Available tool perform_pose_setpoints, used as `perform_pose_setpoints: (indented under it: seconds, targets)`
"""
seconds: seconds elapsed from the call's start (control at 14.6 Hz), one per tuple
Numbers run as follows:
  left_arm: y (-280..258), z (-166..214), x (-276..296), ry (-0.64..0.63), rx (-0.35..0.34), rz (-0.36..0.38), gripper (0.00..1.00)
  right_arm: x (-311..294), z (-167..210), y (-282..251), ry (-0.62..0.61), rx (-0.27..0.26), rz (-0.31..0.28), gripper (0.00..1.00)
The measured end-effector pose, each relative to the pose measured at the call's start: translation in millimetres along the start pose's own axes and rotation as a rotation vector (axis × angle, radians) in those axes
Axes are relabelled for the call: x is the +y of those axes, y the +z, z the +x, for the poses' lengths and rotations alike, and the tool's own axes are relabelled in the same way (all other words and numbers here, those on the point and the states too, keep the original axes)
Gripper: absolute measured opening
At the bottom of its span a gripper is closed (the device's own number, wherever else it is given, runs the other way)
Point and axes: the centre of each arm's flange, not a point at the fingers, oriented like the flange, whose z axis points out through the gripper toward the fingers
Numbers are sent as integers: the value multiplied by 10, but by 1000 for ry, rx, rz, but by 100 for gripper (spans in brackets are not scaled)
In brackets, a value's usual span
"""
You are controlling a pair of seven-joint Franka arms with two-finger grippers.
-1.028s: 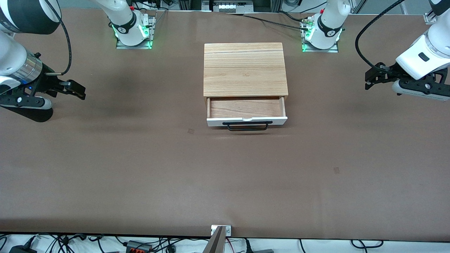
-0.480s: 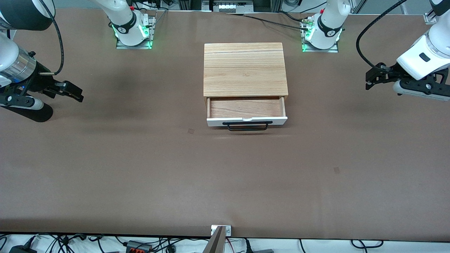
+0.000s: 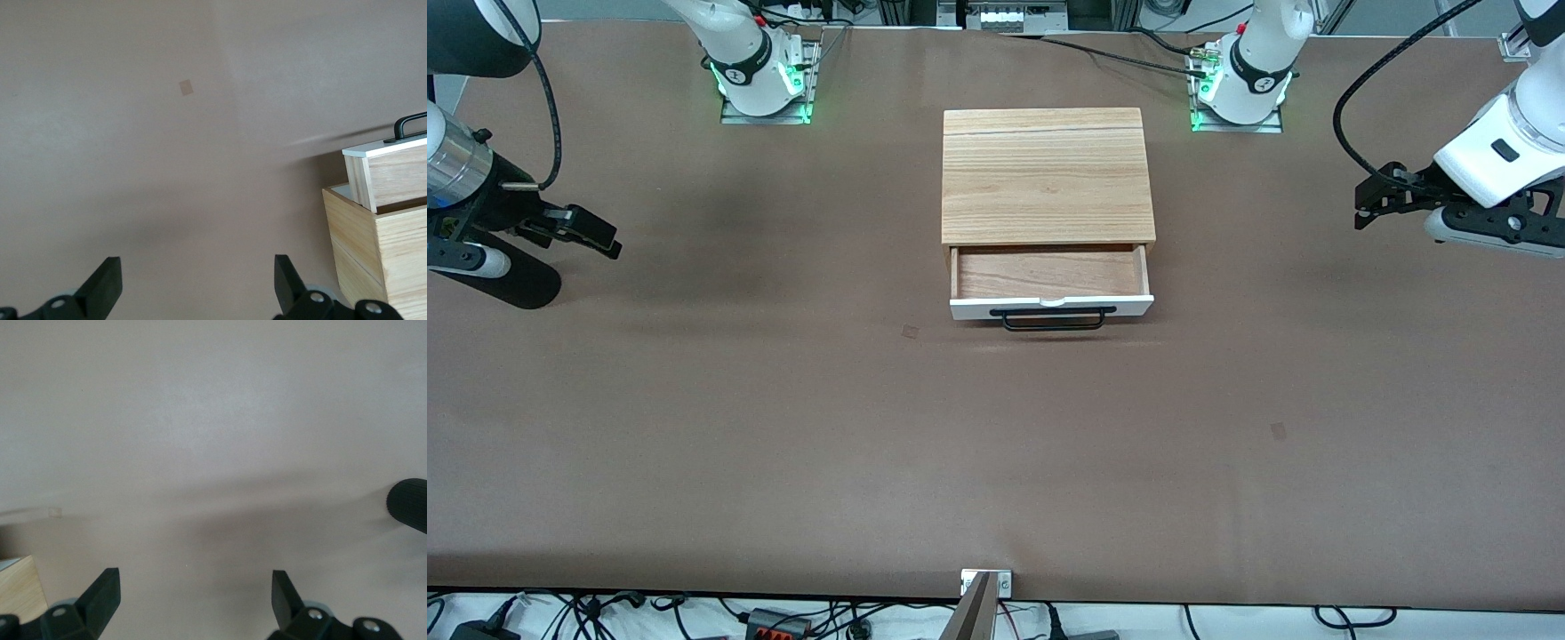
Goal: Pull top drawer with both arms simultaneously
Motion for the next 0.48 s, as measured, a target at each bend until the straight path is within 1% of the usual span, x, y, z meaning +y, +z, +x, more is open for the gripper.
perform_pose_setpoints:
  seconds: [0.48]
  targets:
    - [8, 6, -2, 0, -1, 0, 100, -20, -1, 6, 0, -2, 6, 100]
